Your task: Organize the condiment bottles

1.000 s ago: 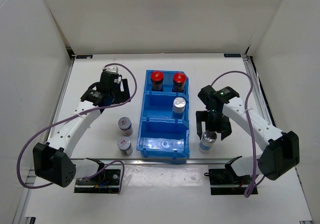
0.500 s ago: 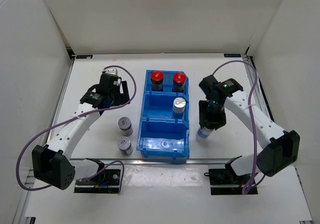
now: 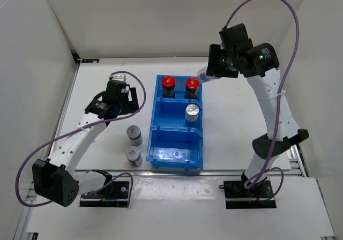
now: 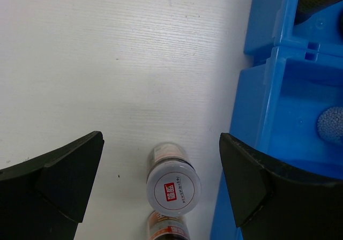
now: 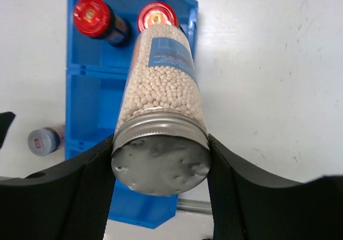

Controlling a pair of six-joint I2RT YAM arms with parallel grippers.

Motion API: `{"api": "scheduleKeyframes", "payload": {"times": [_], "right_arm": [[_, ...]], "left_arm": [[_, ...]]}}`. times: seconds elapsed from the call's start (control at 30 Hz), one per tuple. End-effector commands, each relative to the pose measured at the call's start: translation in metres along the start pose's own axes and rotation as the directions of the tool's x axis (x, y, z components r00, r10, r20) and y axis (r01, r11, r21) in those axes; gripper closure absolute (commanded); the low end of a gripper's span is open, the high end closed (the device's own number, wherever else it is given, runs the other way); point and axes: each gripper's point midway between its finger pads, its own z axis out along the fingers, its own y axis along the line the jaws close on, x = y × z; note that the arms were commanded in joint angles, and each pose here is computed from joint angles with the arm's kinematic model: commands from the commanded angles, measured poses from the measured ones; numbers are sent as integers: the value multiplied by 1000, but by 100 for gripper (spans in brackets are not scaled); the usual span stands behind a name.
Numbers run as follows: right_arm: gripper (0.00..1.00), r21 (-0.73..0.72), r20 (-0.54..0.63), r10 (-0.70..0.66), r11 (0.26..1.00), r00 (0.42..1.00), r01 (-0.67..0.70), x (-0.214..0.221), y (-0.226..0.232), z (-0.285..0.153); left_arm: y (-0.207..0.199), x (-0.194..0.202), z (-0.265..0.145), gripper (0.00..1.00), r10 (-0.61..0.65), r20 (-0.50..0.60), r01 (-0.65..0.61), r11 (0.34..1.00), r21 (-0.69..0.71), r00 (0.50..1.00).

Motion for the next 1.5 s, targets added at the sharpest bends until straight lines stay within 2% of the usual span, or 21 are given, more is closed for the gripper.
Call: {"api": "scheduleKeyframes", "payload": {"times": [0.0, 0.07, 0.2, 0.3, 0.37, 0.5, 0.7, 0.93, 1.2, 1.33, 1.37, 1.4, 1.47], "right_arm": [[100, -12, -184, -145, 989, 972, 145, 36, -4, -19], [100, -137, -146, -278, 956, 950, 259, 35, 26, -25], [100, -249, -187, -464, 875, 866, 415, 62, 70, -4], [100, -322, -232, -529, 834, 816, 449, 86, 92, 3], [99, -365, -312, -522, 837, 794, 407, 102, 90, 11], [92, -463, -393, -525, 822, 755, 331, 120, 95, 21], [89, -432, -467, -525, 838, 712, 334, 136, 90, 44], [90, -380, -481, -520, 849, 706, 366, 136, 102, 82], [90, -282, -590, -484, 873, 646, 398, 159, 85, 118], [89, -226, -605, -456, 885, 653, 408, 159, 79, 125], [86, -218, -610, -455, 884, 649, 414, 159, 77, 124], [74, -211, -612, -445, 888, 653, 408, 159, 77, 124], [67, -206, -636, -441, 888, 633, 412, 165, 75, 129]], "left_arm": [[4, -6, -11, 0, -3, 54, 3, 1000, -9, 999], [6, -6, -13, 0, -4, 60, 5, 1000, -16, 998], [9, -2, -11, 0, -1, 54, 2, 1000, -29, 999], [9, -2, -11, 0, -1, 54, 2, 1000, -29, 999], [8, -2, -11, 0, 15, 56, -13, 999, -31, 998], [5, -1, -12, 0, 21, 55, -19, 1000, -25, 998], [2, 4, -11, 0, 20, 43, -20, 1000, -12, 999], [0, 8, -9, 0, 4, 32, -4, 1000, -6, 999], [1, 15, -11, 0, -2, 19, 2, 1000, 0, 1000], [2, 21, -10, 0, 3, 0, -3, 1000, 2, 1000], [2, 21, -10, 0, -6, 0, 6, 1000, 2, 1000], [2, 21, -10, 0, -6, 0, 6, 1000, 2, 1000], [1, 26, -9, 0, -4, -12, 4, 1000, 7, 1000]]}}
